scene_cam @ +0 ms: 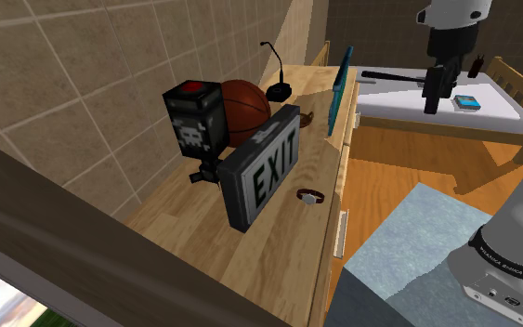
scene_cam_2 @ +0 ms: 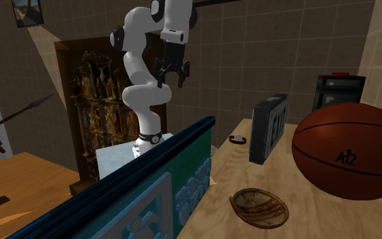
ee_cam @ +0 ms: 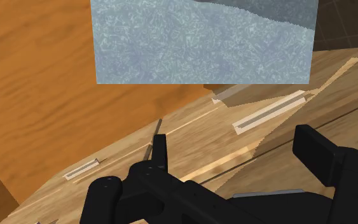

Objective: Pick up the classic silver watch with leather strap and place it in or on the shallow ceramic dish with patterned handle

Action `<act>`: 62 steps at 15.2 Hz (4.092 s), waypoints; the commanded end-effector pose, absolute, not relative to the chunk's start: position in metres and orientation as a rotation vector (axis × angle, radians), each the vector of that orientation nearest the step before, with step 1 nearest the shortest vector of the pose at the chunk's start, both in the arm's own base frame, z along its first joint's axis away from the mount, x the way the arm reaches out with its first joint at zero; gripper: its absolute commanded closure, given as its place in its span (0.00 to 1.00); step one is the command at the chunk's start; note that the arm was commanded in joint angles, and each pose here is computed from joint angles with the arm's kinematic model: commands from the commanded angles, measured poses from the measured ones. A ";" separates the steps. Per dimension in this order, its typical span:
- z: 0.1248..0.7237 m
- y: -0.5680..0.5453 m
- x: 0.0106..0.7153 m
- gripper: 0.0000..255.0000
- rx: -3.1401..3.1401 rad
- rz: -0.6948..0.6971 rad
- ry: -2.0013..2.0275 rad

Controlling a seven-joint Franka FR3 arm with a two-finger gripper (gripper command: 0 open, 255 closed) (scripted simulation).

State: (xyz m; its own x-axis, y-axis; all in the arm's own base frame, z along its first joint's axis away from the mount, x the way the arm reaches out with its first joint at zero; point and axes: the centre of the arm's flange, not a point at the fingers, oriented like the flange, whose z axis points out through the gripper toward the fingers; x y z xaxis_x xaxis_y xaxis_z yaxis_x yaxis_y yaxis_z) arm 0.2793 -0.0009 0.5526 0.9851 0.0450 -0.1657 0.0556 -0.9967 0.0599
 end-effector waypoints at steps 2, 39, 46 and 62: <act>0.546 0.009 0.284 0.00 3.066 -0.240 0.090; 0.342 0.275 0.398 0.00 3.027 0.134 0.409; 0.342 0.275 0.398 1.00 3.027 0.134 0.409; 0.384 0.275 0.398 1.00 3.027 0.134 0.409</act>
State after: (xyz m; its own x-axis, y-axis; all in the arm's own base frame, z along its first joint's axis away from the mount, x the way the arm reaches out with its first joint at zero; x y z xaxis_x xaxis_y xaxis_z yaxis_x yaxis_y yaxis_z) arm 0.3997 0.2758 0.3785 0.9604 0.2681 0.0761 0.2607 -0.9607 0.0952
